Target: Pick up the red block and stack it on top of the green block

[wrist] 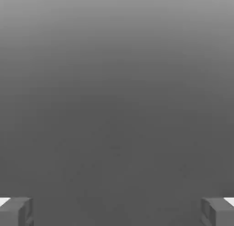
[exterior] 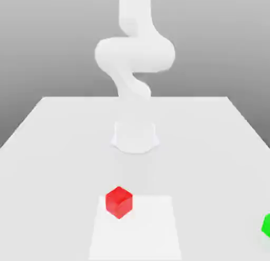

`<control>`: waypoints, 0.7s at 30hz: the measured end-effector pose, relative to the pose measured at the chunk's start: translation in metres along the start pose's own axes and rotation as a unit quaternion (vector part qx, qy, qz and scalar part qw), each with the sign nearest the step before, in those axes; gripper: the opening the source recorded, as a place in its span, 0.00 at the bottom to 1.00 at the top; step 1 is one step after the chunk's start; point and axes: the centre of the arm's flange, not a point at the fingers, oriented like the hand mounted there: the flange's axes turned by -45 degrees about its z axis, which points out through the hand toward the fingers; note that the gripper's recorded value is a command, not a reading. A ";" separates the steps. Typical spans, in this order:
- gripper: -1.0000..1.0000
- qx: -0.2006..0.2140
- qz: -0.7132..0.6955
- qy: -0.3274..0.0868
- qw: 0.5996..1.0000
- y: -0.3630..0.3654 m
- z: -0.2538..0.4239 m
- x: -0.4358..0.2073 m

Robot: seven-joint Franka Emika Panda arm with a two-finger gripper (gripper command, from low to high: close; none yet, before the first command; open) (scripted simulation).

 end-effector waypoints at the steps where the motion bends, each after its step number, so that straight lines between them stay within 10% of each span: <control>1: 0.50 0.005 -0.018 -0.019 1.000 0.004 0.026 -0.007; 17: 0.50 0.130 -0.326 -0.304 0.886 0.017 0.316 -0.289; 21: 0.50 0.142 -0.349 -0.320 0.869 0.017 0.341 -0.326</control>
